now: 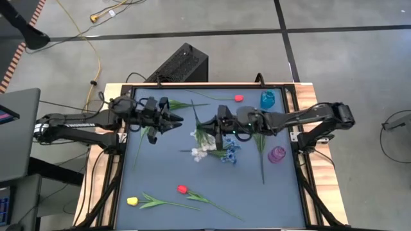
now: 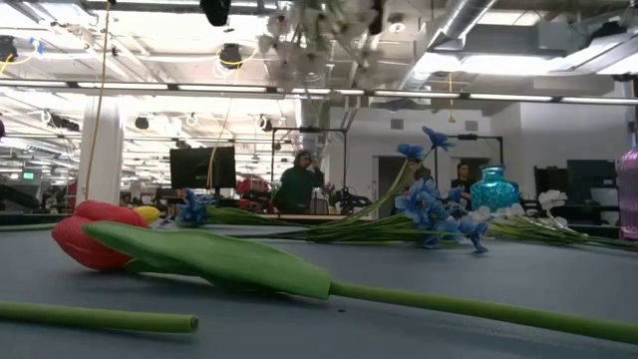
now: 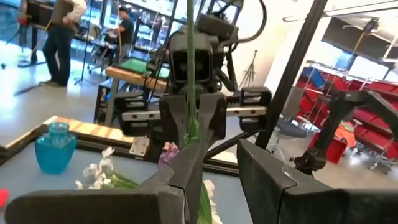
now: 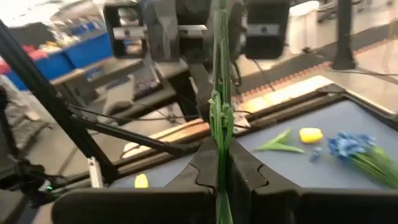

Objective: Sort flowers into vase by color
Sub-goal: Put the bottom white flowers into the blue vase

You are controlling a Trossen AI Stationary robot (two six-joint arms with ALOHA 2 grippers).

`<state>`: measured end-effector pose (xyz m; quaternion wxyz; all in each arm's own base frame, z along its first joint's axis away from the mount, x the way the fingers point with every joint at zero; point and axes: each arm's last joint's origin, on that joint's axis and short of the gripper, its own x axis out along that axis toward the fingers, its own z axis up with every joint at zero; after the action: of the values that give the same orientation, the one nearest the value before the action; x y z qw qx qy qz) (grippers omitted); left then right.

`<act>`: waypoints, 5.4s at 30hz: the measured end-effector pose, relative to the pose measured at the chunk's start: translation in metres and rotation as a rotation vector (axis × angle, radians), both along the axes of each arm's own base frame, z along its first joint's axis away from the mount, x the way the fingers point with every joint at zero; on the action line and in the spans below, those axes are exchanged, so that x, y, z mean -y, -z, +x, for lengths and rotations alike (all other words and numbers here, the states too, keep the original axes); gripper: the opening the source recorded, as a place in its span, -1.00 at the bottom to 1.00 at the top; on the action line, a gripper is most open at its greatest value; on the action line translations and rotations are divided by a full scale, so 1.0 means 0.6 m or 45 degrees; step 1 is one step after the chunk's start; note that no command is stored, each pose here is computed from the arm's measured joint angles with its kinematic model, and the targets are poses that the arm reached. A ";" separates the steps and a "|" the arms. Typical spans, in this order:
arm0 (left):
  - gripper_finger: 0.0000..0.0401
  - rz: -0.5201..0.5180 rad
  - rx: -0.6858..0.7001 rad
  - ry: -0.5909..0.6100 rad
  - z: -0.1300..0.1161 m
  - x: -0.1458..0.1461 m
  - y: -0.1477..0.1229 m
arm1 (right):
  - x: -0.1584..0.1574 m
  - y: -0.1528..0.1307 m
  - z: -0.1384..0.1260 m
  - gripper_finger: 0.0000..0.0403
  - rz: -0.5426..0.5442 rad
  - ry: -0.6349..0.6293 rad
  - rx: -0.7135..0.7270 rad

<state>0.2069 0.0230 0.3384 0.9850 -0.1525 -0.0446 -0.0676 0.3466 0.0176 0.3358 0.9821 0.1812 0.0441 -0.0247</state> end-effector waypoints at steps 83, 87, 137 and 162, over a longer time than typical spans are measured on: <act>-0.96 -1.438 -0.439 0.378 0.091 -0.063 0.076 | 0.011 0.010 0.002 0.36 -2.532 -0.016 -0.520; -0.96 -1.462 -0.497 0.393 0.105 -0.057 0.092 | 0.007 0.018 0.009 0.36 -2.534 -0.023 -0.515; -0.96 -1.404 -0.389 0.388 0.114 -0.049 0.087 | 0.005 0.024 0.010 -0.81 -2.394 -0.142 -0.369; -0.13 -1.009 -0.173 0.166 0.053 -0.181 0.074 | 0.024 -0.026 -0.099 -0.87 -1.289 -0.130 -0.454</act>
<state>0.2387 0.1316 0.2942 0.8444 -0.5268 0.0079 -0.0972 0.2873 0.0030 0.3514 0.9239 -0.3242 0.2015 -0.0256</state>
